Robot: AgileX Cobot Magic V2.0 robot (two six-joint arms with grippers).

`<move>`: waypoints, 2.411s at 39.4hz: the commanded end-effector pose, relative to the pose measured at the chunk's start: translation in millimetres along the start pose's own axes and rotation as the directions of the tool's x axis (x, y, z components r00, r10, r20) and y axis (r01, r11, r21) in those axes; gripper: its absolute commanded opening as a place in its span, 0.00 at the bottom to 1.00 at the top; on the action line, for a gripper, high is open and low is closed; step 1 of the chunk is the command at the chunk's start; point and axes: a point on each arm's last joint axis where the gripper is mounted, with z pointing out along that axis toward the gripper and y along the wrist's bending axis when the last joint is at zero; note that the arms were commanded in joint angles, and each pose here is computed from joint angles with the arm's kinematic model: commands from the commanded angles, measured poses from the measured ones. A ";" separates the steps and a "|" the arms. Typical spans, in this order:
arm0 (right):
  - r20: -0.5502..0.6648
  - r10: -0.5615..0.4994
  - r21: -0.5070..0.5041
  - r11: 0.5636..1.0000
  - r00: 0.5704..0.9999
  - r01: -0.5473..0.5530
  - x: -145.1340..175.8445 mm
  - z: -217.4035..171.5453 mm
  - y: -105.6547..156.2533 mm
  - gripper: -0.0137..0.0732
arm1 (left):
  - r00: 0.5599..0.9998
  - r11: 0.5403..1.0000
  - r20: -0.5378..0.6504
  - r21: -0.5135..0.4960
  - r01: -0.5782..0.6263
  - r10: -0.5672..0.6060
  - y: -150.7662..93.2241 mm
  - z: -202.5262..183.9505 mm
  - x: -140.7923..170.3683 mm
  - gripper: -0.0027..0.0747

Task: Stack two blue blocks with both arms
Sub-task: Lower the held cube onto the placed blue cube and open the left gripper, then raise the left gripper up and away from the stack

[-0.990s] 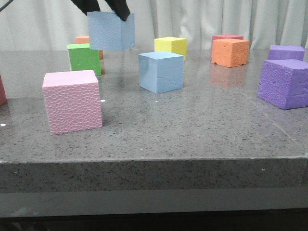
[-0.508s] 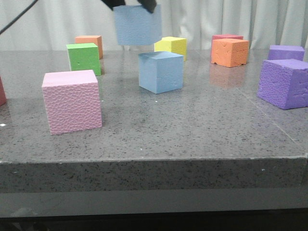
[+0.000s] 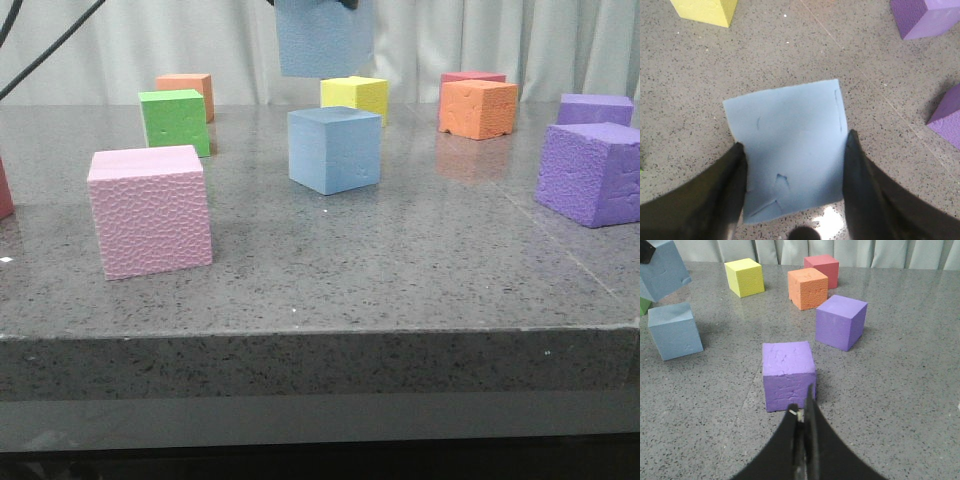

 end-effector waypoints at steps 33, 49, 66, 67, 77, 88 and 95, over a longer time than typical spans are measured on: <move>0.092 -0.006 0.008 1.000 0.996 0.005 -14.3 -1.3 -0.2 0.08 | 1.000 1.000 0.018 0.025 0.011 -0.011 -2.0 4.8 -5.0 0.45; 0.092 -0.006 0.008 1.000 0.996 0.005 -14.3 -1.3 -0.2 0.08 | 1.000 1.000 0.027 0.025 0.010 -0.011 -2.2 2.8 -5.8 0.89; 0.092 -0.006 0.008 1.000 0.996 0.005 -14.3 -1.3 -0.2 0.08 | 0.992 1.000 0.122 0.025 -0.014 0.010 -6.7 -37.6 -27.2 0.88; 0.092 -0.006 0.008 1.000 0.996 0.005 -14.3 -1.3 -0.2 0.08 | 0.992 1.000 0.126 0.023 -0.016 0.013 -6.8 -40.0 -28.1 0.88; 0.092 -0.006 0.008 1.000 0.996 0.005 -14.3 -1.3 -0.2 0.08 | 0.994 1.000 0.109 0.025 -0.018 0.015 -7.4 -43.6 -27.4 0.49; 0.092 -0.006 0.008 1.000 0.996 0.005 -14.3 -1.3 -0.2 0.08 | 0.999 0.999 0.040 0.029 -0.019 0.018 -7.9 -44.9 -20.9 0.01; 0.092 -0.006 0.008 1.000 0.996 0.005 -14.3 -1.3 -0.2 0.08 | 1.000 0.999 0.020 0.030 -0.021 0.020 -8.8 -52.8 -18.5 0.01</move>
